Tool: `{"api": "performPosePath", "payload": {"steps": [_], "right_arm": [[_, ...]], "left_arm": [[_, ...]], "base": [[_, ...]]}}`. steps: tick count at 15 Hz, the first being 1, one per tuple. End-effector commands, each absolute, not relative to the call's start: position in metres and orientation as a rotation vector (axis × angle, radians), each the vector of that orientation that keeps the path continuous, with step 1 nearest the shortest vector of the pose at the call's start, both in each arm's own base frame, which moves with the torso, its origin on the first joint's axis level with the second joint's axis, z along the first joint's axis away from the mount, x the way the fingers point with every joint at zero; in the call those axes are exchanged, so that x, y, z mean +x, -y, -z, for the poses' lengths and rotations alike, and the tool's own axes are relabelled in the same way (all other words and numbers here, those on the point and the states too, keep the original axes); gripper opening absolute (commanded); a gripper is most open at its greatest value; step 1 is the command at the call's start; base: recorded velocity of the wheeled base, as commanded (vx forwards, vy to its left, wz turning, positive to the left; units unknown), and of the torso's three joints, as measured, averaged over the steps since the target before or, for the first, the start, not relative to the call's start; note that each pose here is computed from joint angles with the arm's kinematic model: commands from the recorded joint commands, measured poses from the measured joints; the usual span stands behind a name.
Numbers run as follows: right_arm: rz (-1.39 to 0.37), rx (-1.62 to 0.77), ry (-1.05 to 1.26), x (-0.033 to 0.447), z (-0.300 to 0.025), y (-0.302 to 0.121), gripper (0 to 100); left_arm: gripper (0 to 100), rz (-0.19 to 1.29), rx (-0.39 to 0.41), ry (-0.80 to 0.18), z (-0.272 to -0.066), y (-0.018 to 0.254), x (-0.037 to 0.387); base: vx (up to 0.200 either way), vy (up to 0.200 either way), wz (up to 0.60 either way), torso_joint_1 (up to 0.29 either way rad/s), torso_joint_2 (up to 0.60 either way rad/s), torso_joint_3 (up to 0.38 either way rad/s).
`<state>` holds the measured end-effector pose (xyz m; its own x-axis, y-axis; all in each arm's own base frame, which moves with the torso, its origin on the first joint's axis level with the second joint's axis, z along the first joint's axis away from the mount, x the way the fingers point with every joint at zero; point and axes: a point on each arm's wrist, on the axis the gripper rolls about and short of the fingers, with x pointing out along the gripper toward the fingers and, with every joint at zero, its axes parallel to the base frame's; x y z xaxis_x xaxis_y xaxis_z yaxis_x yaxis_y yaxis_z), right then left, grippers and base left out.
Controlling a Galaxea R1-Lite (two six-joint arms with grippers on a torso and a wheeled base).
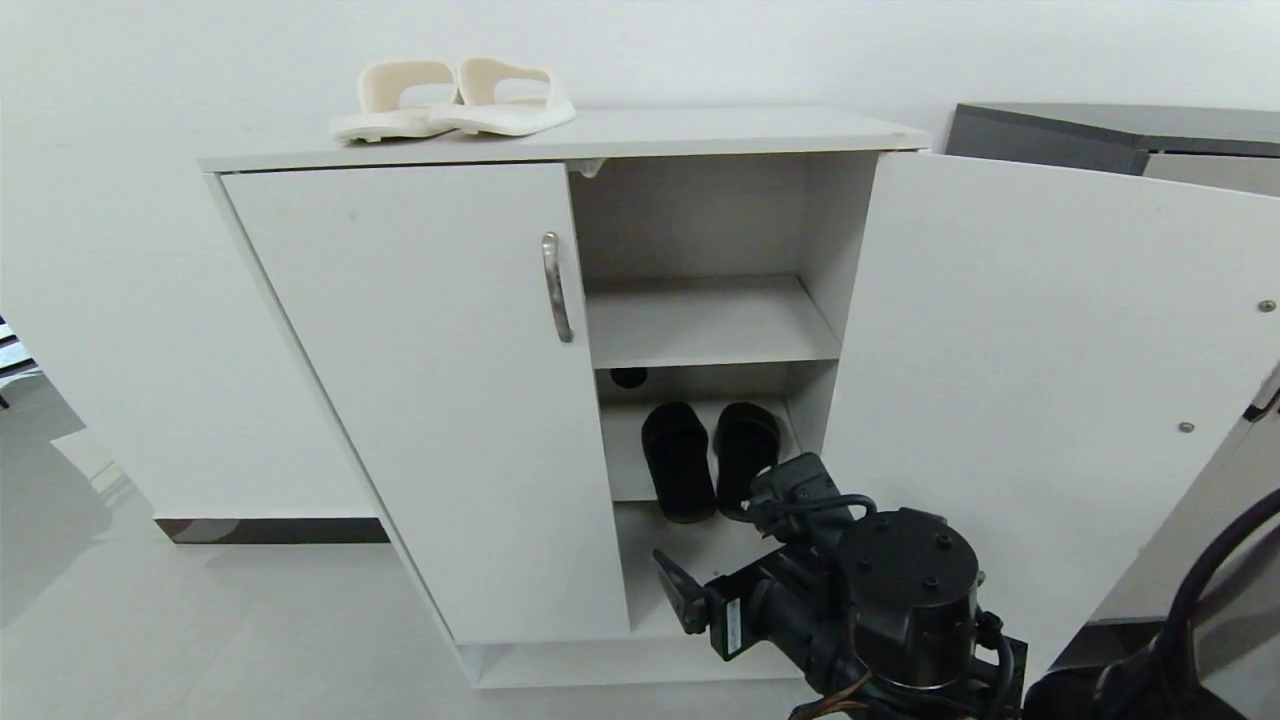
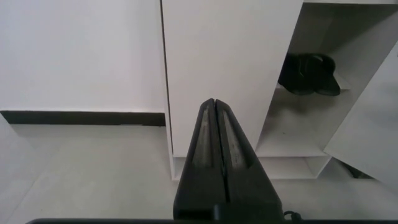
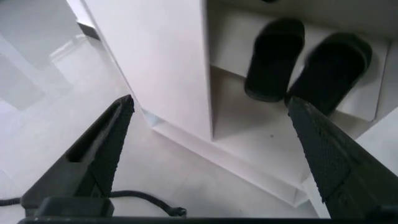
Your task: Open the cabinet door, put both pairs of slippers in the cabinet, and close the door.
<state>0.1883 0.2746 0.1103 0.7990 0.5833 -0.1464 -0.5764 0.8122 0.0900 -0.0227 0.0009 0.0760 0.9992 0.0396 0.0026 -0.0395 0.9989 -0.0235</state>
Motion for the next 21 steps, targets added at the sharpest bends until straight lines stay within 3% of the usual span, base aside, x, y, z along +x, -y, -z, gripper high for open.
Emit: {"api": "performPosePath", "payload": {"steps": [1,8,17,21], "right_arm": [[-0.662,0.049,-0.158,0.174,-0.116,-0.276,100],[-0.772,0.112,-0.158,0.172,-0.115,-0.268,100],[-0.729,0.084,-0.187,0.193,-0.091,-0.259,100],[-0.785,0.025,-0.152,0.186,-0.076,-0.255,100]], "left_arm": [[0,-0.04,-0.017,0.003,-0.076,-0.001,-0.023],[0,-0.035,-0.003,0.003,-0.076,-0.001,-0.023],[0,-0.037,-0.005,0.003,-0.076,-0.001,-0.023],[0,-0.035,-0.005,0.003,-0.076,-0.001,-0.023]], "base": [[0.0,0.0,0.0,0.002,0.0,0.163],[0.0,0.0,0.0,0.001,0.0,0.022],[0.0,0.2,0.0,0.003,0.0,0.003],[0.0,0.0,0.0,0.0,0.0,0.0]]}}
